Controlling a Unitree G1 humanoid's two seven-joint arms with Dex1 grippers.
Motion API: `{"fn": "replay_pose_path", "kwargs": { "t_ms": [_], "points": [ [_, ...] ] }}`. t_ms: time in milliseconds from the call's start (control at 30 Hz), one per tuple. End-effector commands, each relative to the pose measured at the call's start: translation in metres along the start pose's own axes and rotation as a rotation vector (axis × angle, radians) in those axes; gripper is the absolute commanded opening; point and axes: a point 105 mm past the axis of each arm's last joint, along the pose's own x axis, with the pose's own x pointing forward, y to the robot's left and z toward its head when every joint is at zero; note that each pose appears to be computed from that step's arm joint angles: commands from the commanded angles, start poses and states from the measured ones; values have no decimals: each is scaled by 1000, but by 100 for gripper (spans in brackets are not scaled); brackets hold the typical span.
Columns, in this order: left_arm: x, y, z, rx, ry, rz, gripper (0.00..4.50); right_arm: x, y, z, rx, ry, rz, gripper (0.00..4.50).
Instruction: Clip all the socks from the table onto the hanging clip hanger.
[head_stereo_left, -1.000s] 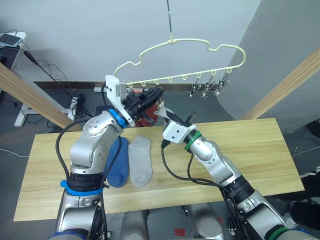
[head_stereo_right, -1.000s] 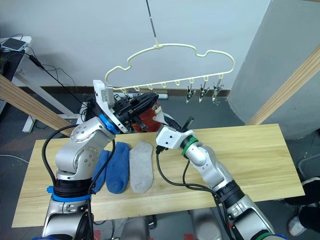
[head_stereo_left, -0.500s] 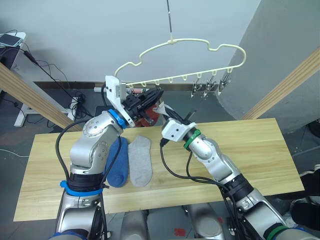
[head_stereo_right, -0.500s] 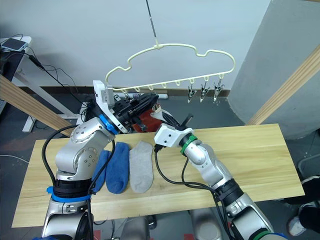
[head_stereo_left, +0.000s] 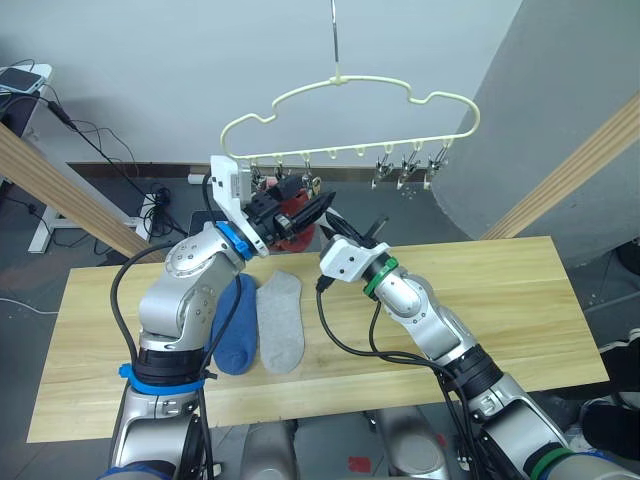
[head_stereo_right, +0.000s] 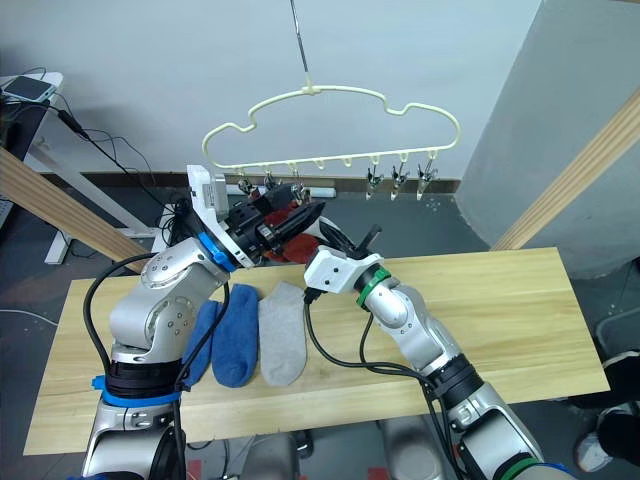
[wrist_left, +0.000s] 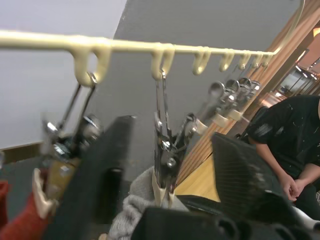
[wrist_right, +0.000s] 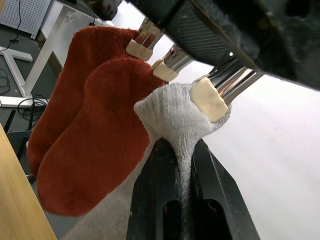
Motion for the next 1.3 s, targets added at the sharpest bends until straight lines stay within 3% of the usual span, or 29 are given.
{"fn": "replay_pose_path", "kwargs": {
  "t_ms": [33, 167, 267, 467, 700, 833, 933, 1100, 1300],
  "points": [
    [-6, -4, 4, 30, -7, -24, 369, 4, -4, 13, 29, -57, -4, 0],
    [-8, -3, 3, 46, 0, -18, 369, 2, 3, 15, 95, -67, 34, 0],
    [-9, -3, 3, 70, 10, -19, 372, 1, 10, 13, 162, -40, 80, 80],
    [-13, -9, -1, 110, 33, -55, 372, -20, 24, 3, 254, 47, 225, 299],
    [-31, -14, -5, 144, 90, -145, 372, -68, 27, 10, 381, 95, 351, 299],
    [-44, -16, -11, 188, 151, -199, 372, -91, 13, 18, 441, 109, 326, 299],
    [-53, -16, -8, 239, 157, -227, 372, -104, -18, 27, 496, 123, 244, 299],
    [-55, -22, 18, 255, 71, -281, 372, -97, -69, 27, 563, 158, 18, 299],
    [-51, -26, 32, 296, 57, -283, 372, -79, -95, 19, 593, 181, -86, 299]
  ]
}}
